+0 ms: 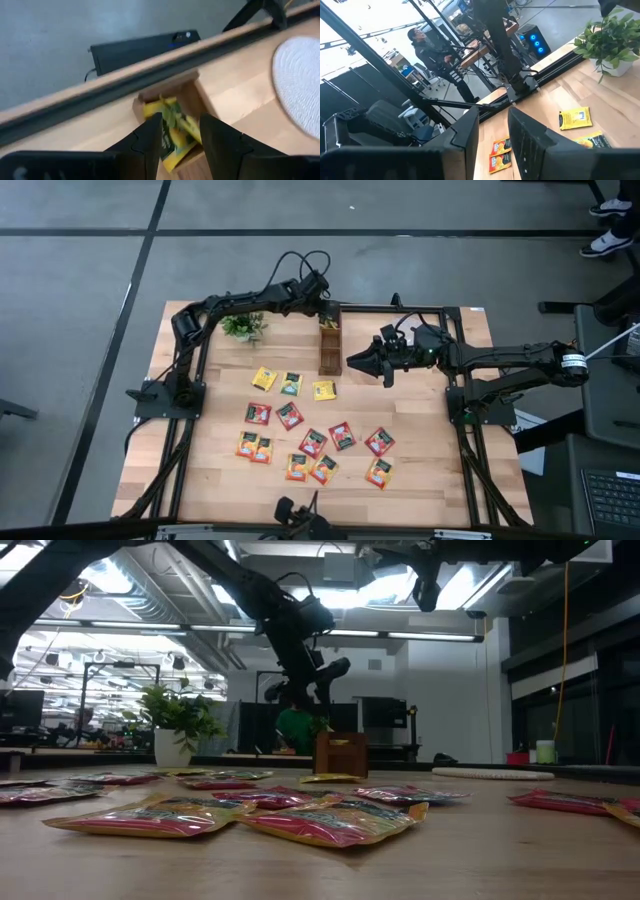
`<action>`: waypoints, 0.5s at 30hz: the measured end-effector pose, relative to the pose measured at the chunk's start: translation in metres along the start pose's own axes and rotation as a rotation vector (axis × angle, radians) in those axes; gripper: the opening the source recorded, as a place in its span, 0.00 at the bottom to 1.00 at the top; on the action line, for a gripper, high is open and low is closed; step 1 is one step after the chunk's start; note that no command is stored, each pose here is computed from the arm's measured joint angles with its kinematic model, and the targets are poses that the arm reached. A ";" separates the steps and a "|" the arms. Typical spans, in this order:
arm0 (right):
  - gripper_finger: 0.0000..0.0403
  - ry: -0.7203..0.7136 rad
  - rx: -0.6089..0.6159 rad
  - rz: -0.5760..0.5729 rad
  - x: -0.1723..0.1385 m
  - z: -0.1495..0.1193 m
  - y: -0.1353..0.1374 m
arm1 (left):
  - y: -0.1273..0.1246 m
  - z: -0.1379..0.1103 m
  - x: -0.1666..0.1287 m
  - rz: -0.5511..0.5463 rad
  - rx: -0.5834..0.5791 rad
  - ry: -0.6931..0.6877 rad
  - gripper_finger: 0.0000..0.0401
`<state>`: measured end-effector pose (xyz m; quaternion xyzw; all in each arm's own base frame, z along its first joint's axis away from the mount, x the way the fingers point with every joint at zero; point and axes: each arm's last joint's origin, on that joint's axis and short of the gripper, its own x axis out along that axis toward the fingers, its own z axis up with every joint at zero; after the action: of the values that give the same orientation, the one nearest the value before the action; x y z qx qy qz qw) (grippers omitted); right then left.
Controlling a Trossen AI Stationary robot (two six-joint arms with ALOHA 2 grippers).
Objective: Pick & Place Tea
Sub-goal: Put the yellow tea bag into the left section of the wooden organizer
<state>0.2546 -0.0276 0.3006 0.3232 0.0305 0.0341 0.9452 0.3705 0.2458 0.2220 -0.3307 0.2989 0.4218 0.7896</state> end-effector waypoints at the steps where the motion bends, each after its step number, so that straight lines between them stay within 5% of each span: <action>1: 0.26 0.000 0.002 0.000 0.000 0.000 0.000 | -0.002 -0.002 0.003 -0.004 0.003 -0.001 0.32; 15: 0.26 -0.005 0.024 -0.006 0.000 -0.001 0.001 | -0.010 -0.026 0.035 0.008 0.013 0.062 0.32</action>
<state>0.2548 -0.0266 0.3006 0.3344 0.0296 0.0302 0.9415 0.3905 0.2371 0.1831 -0.3374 0.3270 0.4126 0.7804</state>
